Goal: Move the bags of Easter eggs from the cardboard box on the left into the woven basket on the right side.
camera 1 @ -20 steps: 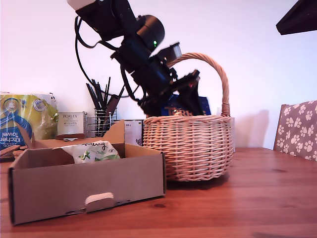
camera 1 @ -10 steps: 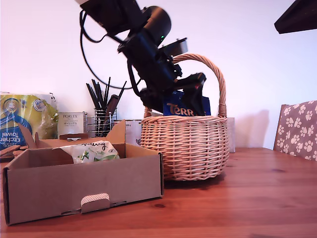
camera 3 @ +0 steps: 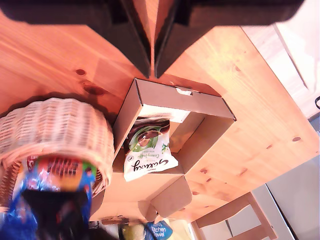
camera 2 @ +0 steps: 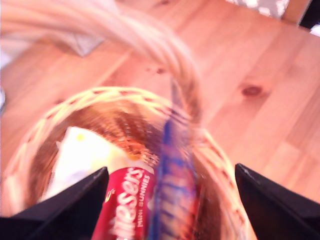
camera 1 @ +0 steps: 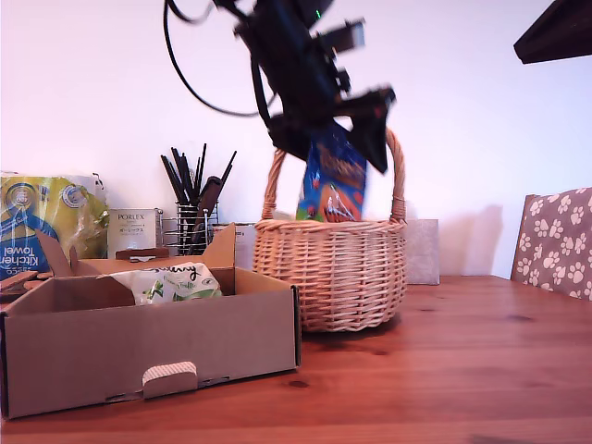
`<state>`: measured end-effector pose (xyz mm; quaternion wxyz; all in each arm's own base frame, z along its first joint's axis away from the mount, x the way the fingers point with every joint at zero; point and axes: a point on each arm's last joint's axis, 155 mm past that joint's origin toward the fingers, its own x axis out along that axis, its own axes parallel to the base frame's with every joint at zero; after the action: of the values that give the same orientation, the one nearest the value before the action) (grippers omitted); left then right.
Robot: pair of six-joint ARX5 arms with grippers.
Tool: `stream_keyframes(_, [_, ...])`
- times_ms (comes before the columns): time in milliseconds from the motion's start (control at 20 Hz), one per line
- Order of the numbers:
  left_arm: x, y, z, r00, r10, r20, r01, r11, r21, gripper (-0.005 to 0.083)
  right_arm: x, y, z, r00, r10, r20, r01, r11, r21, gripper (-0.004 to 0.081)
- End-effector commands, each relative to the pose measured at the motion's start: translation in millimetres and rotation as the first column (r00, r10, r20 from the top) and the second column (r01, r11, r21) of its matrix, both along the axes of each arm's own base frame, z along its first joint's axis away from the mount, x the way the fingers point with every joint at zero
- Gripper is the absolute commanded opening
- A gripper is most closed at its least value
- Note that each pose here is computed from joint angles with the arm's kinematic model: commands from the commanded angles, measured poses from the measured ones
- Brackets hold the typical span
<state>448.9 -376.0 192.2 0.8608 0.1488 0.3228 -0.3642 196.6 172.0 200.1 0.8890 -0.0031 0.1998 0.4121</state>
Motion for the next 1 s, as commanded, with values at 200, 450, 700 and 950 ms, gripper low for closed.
stream_keyframes(200, [0,22,21,0.994,0.047,-0.098,-0.055,0.995,-0.079,0.0735,-1,2,5,1.0,0.01,0.014,-0.01,1.0,0.008,-0.0013])
stream_keyframes(450, [3,31,19,0.969,0.128,-0.213,-0.162,0.975,-0.15,0.0735,-1,2,5,1.0,0.011,0.015,-0.011,1.0,0.008,-0.0013])
stream_keyframes(700, [-5,40,8,0.93,0.193,-0.313,-0.243,0.961,-0.132,0.0735,-1,2,6,1.0,0.013,0.015,-0.014,1.0,0.01,-0.0013])
stream_keyframes(950, [-11,41,9,0.896,0.167,-0.413,-0.262,0.947,-0.186,0.0735,-7,8,7,0.999,0.053,0.01,-0.053,0.998,0.026,-0.0013])
